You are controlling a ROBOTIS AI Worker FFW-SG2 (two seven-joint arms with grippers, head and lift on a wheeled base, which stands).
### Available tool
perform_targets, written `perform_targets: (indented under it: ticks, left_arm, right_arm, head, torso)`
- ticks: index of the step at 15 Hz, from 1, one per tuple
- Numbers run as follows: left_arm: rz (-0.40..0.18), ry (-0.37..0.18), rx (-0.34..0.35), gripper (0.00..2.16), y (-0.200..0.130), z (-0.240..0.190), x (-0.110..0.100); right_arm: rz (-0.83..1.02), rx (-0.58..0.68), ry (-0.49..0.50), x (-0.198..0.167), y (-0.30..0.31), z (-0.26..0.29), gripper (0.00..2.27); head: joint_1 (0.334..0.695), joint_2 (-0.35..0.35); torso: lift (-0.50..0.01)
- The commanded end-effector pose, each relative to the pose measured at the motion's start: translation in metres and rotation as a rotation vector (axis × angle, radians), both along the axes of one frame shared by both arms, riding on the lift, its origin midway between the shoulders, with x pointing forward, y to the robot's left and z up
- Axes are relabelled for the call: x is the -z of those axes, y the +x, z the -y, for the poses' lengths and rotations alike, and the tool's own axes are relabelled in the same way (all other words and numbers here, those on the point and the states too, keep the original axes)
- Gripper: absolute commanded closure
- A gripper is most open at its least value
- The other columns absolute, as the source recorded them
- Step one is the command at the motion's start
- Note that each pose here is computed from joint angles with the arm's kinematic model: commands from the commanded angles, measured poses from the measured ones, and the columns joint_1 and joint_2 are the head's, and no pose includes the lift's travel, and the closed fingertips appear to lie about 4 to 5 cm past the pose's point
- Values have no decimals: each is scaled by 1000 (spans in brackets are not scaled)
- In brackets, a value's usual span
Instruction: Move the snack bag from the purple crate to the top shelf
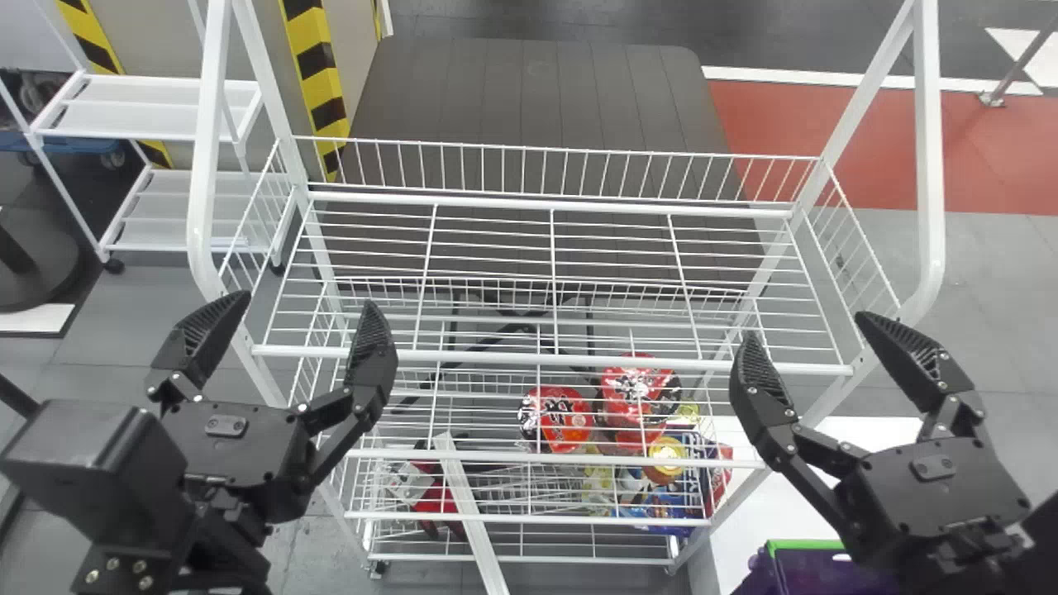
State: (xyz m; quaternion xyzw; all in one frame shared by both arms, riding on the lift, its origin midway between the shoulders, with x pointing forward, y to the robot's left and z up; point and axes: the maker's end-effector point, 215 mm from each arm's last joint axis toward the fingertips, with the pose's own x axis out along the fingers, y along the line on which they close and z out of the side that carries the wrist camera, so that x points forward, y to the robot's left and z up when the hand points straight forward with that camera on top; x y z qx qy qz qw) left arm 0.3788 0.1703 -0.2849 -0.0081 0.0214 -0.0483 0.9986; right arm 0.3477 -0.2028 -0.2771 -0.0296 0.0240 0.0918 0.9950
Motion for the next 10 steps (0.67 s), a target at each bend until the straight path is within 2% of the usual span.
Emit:
perform_targets:
  ticks: [1,10]
  left_arm:
    - [9,-3,-5,90,0,-1,-2]
    - [3,0,-13,90,1,-6,1]
  right_arm:
    - [-4,-1,-1,2,-1,0,174]
    - [-8,4,-3,4,-2,2,174]
  head:
    - [695,-53]
    - [695,-46]
  torso:
    - [0]
    - [0]
